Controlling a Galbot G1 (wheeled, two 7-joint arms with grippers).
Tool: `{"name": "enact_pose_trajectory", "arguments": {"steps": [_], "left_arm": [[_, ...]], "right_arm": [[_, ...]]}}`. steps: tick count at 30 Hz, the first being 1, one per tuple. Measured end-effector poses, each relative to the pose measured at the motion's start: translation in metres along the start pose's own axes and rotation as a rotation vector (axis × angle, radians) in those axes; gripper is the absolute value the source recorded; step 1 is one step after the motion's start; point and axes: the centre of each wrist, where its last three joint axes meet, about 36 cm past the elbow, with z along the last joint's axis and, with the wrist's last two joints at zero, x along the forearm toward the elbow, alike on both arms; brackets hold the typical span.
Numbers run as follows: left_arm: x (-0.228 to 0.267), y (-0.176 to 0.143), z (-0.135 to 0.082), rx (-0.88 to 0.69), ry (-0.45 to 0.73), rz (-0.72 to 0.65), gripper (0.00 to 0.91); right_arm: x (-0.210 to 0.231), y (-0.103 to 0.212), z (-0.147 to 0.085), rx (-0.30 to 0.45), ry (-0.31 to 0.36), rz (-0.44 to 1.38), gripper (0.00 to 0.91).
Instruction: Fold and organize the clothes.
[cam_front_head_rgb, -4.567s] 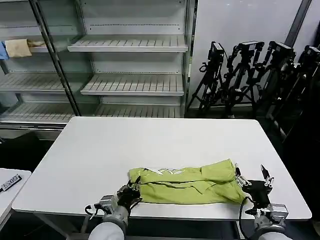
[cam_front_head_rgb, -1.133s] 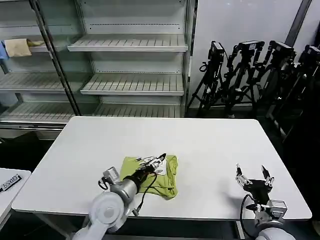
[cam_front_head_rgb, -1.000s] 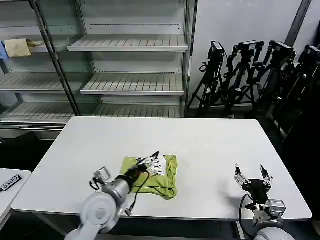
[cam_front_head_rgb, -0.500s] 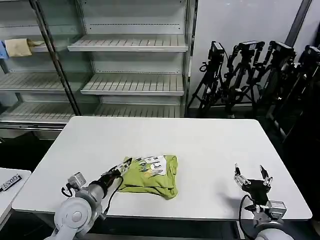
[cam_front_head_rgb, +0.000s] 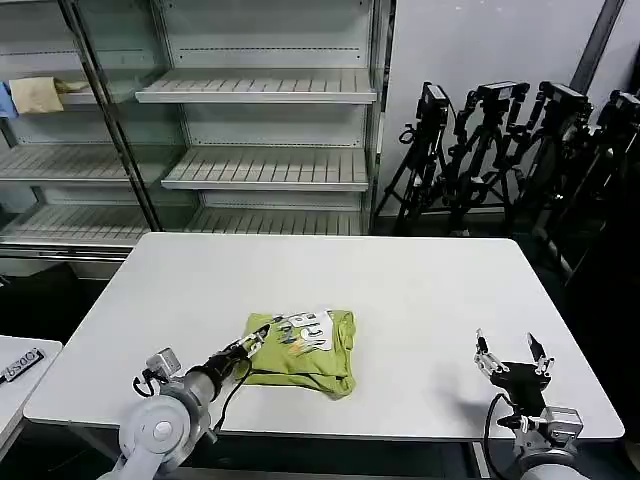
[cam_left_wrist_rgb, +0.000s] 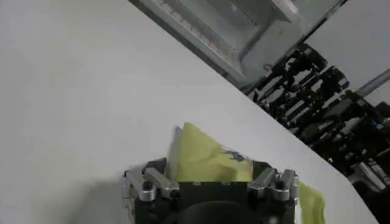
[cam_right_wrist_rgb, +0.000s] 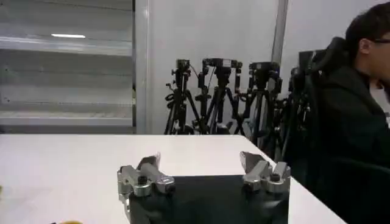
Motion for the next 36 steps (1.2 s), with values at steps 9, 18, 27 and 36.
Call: {"name": "enact_pose_trajectory", "arguments": {"steps": [9,18,27,36], "left_arm": [[-0.0070,-0.0031,0.0042,0.019,0.022,0.027,0.171],[-0.0082,0.0022,0.0064,0.058,0.024,0.033,0.030],[-0.0080,0.0037,0.0089,0.112,0.015,0.061,0.030],[-0.0034,0.0003,0.0085,0.199,-0.005,0.108,0.030]], "right_arm": [[0.0028,-0.0013,-0.0011,-0.001,0.000,0.010,0.907],[0.0049,0.0002,-0.0018,-0.003,0.000,0.015,0.907],[0.0061,0.0004,-0.0050,-0.002,-0.002,0.017,0.907],[0.0090,-0.0017,-0.0089,0.000,-0.006,0.021,0.907]]}}
